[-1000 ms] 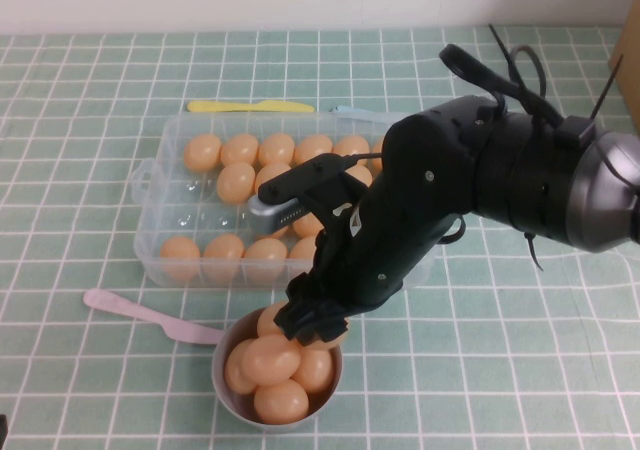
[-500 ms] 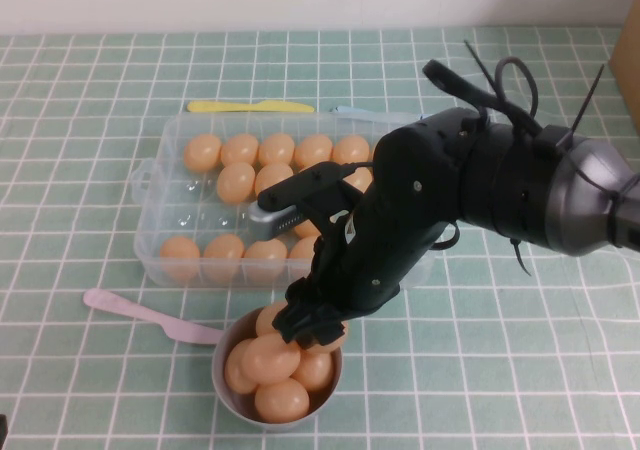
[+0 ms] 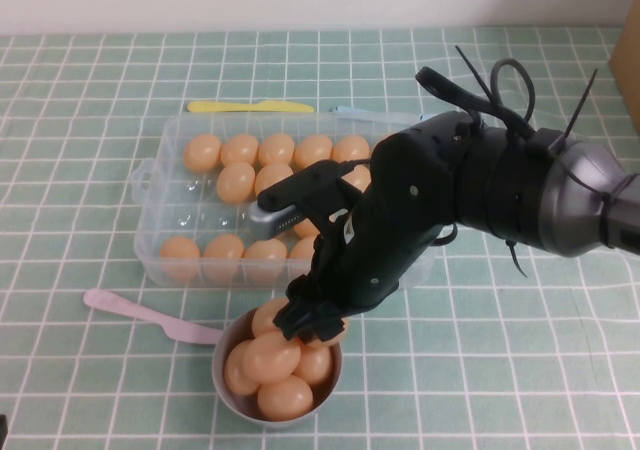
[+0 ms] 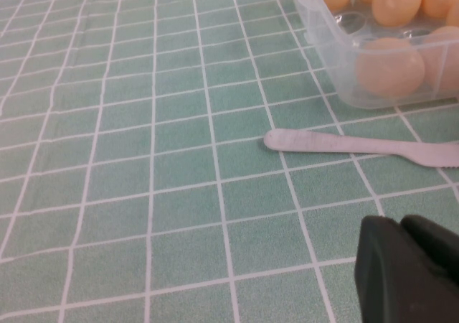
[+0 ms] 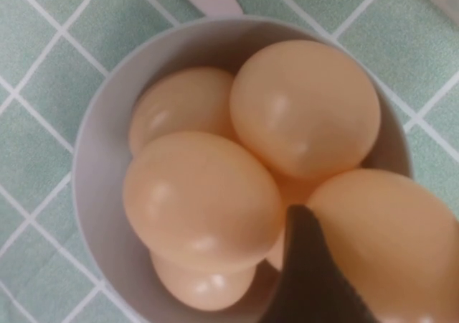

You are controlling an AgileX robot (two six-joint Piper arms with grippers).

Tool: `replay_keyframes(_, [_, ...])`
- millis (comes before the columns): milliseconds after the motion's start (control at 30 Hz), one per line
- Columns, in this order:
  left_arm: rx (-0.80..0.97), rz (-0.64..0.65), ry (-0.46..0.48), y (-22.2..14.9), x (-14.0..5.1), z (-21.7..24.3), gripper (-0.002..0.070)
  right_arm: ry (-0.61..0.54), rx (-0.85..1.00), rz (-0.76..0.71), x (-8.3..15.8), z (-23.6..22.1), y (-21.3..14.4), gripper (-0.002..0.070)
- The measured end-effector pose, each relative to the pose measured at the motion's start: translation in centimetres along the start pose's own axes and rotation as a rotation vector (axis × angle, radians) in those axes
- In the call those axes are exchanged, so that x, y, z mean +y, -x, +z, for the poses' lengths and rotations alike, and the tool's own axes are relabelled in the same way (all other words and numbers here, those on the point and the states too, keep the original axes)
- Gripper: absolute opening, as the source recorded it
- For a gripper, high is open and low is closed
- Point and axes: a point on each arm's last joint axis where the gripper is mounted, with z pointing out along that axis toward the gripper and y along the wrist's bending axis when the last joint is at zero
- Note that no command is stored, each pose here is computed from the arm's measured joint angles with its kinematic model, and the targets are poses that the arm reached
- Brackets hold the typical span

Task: Take an egg out of the egg box
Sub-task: Place the egg in the bowl

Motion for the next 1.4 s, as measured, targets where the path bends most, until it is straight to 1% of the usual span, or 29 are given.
replay_keyframes(633, [0.0,0.0,0.0,0.0,0.0,0.0,-0.0003,0.018,0.017,0.016,0.12,0.28,-0.12,0.0384])
replay_keyframes(733, [0.0,0.0,0.0,0.0,0.0,0.0,-0.0003,0.02,0.022,0.018,0.14,0.27,-0.16,0.04])
replay_keyframes(933, [0.0,0.0,0.0,0.0,0.0,0.0,-0.0003,0.02,0.03,0.018,0.13,0.34,-0.22,0.0469])
replay_keyframes(1400, [0.0,0.0,0.0,0.0,0.0,0.0,-0.0003,0.02,0.03,0.018,0.13,0.34,-0.22,0.048])
